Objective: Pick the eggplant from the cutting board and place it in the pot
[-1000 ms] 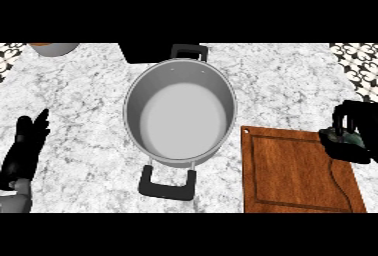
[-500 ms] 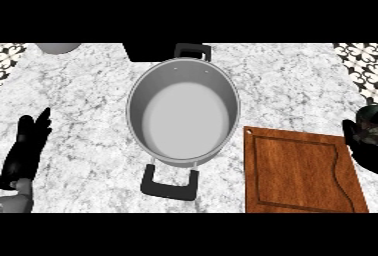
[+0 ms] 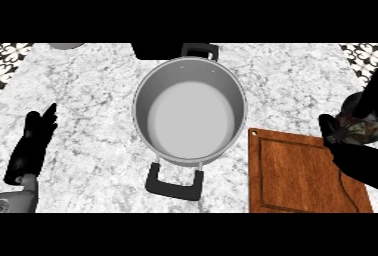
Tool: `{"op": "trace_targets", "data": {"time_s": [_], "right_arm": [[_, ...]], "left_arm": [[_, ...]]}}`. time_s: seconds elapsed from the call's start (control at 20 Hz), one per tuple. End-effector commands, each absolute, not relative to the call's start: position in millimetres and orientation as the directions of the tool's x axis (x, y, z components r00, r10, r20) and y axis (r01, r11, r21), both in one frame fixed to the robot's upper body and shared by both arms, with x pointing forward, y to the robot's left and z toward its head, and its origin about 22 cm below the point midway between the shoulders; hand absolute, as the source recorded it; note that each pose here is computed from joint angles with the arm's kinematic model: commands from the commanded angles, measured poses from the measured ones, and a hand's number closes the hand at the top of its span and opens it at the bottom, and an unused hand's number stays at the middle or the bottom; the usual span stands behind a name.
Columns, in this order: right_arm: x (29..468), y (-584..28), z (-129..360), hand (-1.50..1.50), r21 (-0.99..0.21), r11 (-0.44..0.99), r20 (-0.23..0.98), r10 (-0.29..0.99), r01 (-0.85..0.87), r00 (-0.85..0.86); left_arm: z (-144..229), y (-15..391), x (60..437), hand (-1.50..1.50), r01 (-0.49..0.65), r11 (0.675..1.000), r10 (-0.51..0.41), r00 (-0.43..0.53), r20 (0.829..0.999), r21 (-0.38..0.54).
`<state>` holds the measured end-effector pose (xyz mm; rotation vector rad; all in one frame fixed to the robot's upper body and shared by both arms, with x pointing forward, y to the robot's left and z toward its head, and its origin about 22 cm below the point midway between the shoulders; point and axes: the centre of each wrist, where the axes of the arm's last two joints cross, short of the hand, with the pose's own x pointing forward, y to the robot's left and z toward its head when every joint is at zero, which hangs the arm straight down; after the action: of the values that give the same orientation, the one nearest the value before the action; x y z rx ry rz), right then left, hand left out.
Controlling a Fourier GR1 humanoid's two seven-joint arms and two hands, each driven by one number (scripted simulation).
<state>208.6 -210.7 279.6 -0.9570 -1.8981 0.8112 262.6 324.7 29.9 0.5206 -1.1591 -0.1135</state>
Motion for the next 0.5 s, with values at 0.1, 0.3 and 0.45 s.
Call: {"op": "trace_targets", "data": {"time_s": [0.1,0.3,0.45], "right_arm": [[230.9,-150.6,298.0,1.5,-0.843,0.496,0.417,0.846,0.207,-0.331],[261.0,-114.3,286.4,1.5,-0.863,0.488,0.434,0.849,0.131,-0.302],[274.5,-95.7,286.6,1.5,-0.878,0.471,0.427,0.852,0.088,-0.303]], "left_arm": [[39.0,333.5,268.3,0.0,-0.182,0.878,-0.343,0.405,0.848,0.442],[31.2,321.9,260.7,0.0,-0.175,0.887,-0.336,0.393,0.856,0.428],[40.7,335.7,274.2,0.0,-0.184,0.879,-0.346,0.387,0.855,0.44]]}}
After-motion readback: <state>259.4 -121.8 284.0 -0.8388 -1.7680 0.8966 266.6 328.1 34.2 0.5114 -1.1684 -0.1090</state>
